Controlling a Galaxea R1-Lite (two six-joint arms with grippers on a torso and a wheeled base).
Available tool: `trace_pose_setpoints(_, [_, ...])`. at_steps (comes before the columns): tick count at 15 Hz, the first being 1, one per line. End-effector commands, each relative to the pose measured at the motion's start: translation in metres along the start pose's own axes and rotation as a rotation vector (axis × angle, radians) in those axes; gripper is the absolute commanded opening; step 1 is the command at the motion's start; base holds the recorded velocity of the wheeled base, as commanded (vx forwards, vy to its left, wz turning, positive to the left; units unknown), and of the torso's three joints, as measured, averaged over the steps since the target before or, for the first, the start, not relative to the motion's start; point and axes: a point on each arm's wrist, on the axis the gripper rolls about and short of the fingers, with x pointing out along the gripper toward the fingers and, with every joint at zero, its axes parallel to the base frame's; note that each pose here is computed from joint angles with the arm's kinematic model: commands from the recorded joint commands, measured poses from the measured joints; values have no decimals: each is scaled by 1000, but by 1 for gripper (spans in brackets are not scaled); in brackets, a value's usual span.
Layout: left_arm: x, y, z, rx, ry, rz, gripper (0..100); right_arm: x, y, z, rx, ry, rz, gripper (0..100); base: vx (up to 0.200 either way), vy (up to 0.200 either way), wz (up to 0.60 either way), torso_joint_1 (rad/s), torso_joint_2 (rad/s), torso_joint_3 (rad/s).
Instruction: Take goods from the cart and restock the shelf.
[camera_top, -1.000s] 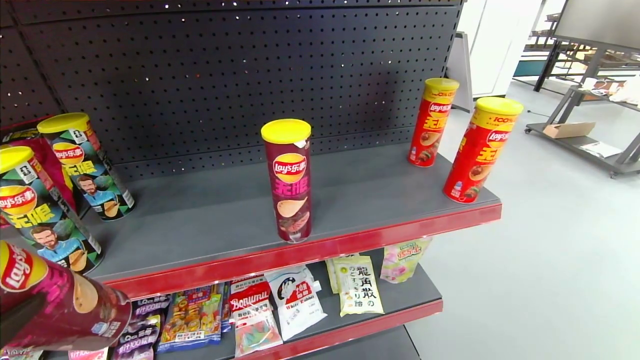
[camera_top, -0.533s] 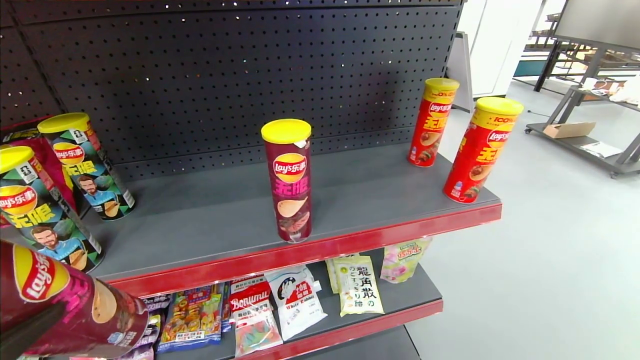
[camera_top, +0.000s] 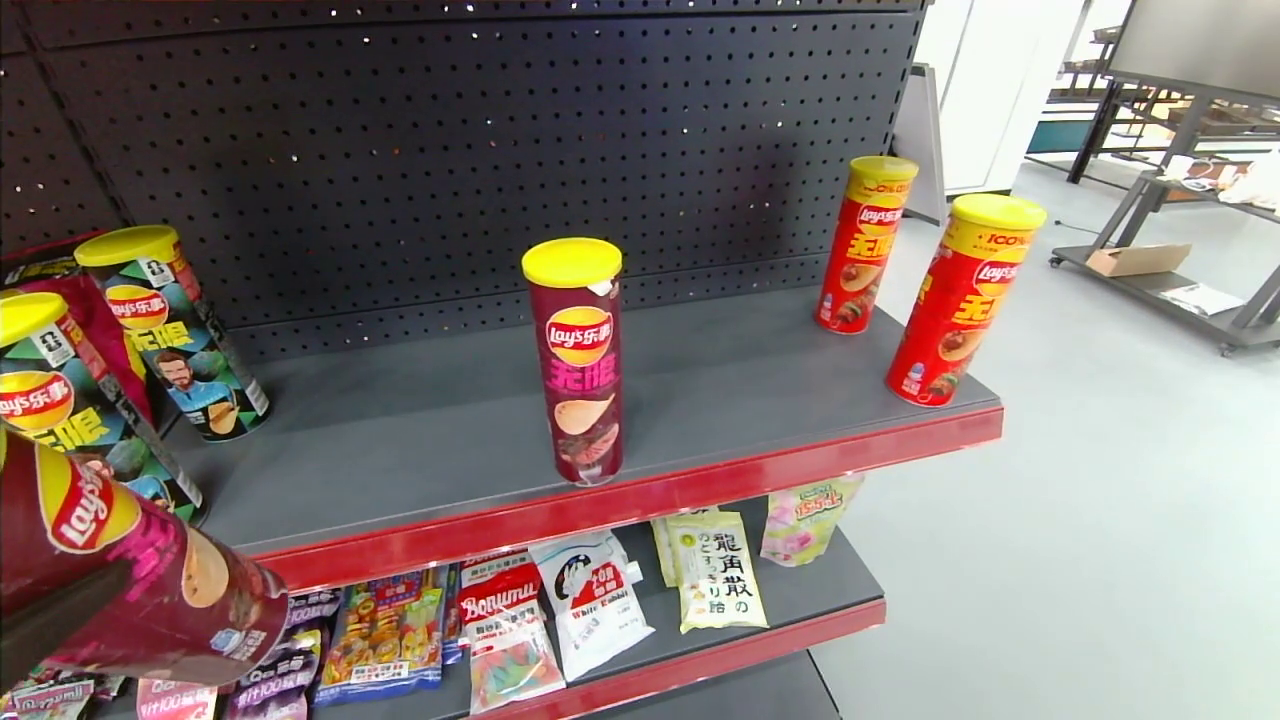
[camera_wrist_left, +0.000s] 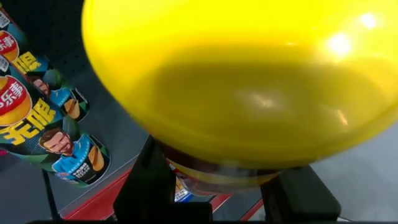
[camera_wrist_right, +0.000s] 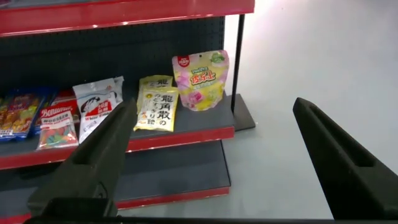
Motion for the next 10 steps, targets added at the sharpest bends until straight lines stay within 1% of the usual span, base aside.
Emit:
trace_pose_setpoints(1, [6, 3, 0, -13, 26, -11, 0, -2, 1, -1, 3, -24, -45, 100, 0, 0, 0, 0, 0, 0])
trace_pose_setpoints(2, [9, 4, -1, -22, 41, -14, 0, -5, 2, -2, 5, -72, -94, 100, 0, 0, 0, 0, 0, 0])
trace_pose_setpoints(3, [13, 6, -2, -30, 53, -17, 0, -7, 2, -3, 0, -92, -74, 100, 0, 0, 0, 0, 0, 0])
trace_pose_setpoints(4, [16, 8, -1, -37, 61, -19, 0, -7, 2, -2, 0, -93, -74, 100, 0, 0, 0, 0, 0, 0])
trace_pose_setpoints(6, [25, 13, 3, -35, 61, -23, 0, -7, 2, -3, 0, -92, -74, 100, 0, 0, 0, 0, 0, 0])
trace_pose_setpoints(7, [35, 19, 4, -35, 61, -26, 0, -7, 2, -2, 0, -93, -74, 100, 0, 0, 0, 0, 0, 0])
trace_pose_setpoints(8, [40, 21, 5, -35, 60, -35, 0, -7, 2, -2, 0, -93, -74, 100, 0, 0, 0, 0, 0, 0])
trace_pose_setpoints(9, [48, 23, 7, -31, 53, -53, 0, -7, 2, -3, 1, -92, -74, 100, 0, 0, 0, 0, 0, 0])
trace_pose_setpoints(10, [63, 29, 12, -15, 24, -60, 0, -7, 2, -2, 1, -93, -74, 100, 0, 0, 0, 0, 0, 0])
